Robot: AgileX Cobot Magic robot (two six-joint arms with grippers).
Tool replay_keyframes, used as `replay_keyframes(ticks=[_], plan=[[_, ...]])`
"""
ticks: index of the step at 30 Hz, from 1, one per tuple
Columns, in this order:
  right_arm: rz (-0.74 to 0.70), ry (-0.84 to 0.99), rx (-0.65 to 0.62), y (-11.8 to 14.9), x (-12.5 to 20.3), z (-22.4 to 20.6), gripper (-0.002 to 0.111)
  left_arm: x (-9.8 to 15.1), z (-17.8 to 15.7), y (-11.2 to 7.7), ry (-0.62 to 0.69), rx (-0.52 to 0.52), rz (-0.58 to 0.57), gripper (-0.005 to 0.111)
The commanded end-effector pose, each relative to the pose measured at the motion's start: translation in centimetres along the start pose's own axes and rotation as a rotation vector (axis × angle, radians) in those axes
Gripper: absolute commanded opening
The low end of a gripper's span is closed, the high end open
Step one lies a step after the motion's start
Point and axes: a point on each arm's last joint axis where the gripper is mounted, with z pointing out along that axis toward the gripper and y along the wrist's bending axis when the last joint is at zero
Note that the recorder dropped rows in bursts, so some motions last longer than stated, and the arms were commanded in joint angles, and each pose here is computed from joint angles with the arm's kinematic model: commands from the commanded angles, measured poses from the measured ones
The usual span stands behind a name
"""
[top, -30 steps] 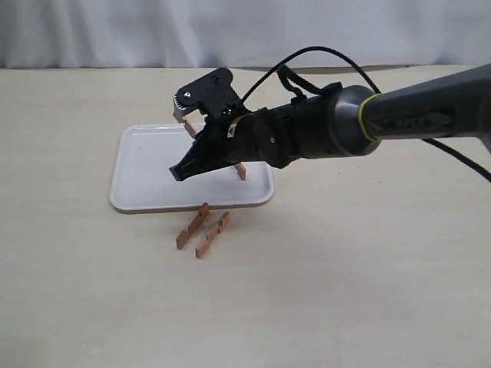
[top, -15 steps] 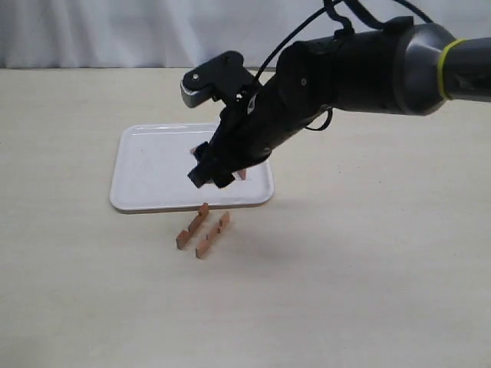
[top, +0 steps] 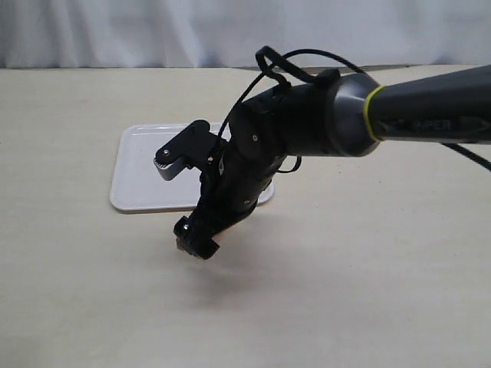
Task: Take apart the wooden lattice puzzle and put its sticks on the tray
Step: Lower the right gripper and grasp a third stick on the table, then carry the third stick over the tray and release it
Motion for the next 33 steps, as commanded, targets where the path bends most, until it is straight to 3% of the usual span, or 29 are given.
replay_keyframes(ticks=[1, 10, 13, 16, 22, 26, 29, 33], plan=[[0.002, 0.004, 0.009, -0.1, 0.1, 1.5, 0.099, 0.0, 0.0, 0.0, -0.005, 0.008, 0.004, 0.0], [-0.011, -0.004, 0.029, -0.3, 0.3, 3.5, 0.098, 0.0, 0.0, 0.0, -0.005, 0.008, 0.004, 0.0], [-0.014, 0.002, 0.03, -0.4, 0.3, 3.7, 0.094, 0.0, 0.0, 0.0, -0.005, 0.008, 0.004, 0.0], [-0.016, -0.007, 0.033, -0.4, 0.3, 3.7, 0.072, 0.0, 0.0, 0.0, -0.005, 0.008, 0.004, 0.0], [-0.083, -0.019, 0.034, -0.3, 0.0, 2.6, 0.005, 0.0, 0.0, 0.0, -0.005, 0.008, 0.004, 0.0], [-0.15, -0.096, 0.056, -0.3, -1.0, -0.3, 0.004, 0.0, 0.0, 0.0, -0.005, 0.008, 0.004, 0.0], [-0.068, -0.256, 0.084, -0.5, -3.1, -3.9, 0.004, 0.0, 0.0, 0.0, -0.005, 0.008, 0.004, 0.0], [-0.048, -0.438, 0.116, -0.8, -4.7, -4.0, 0.004, 0.0, 0.0, 0.0, -0.005, 0.008, 0.004, 0.0]])
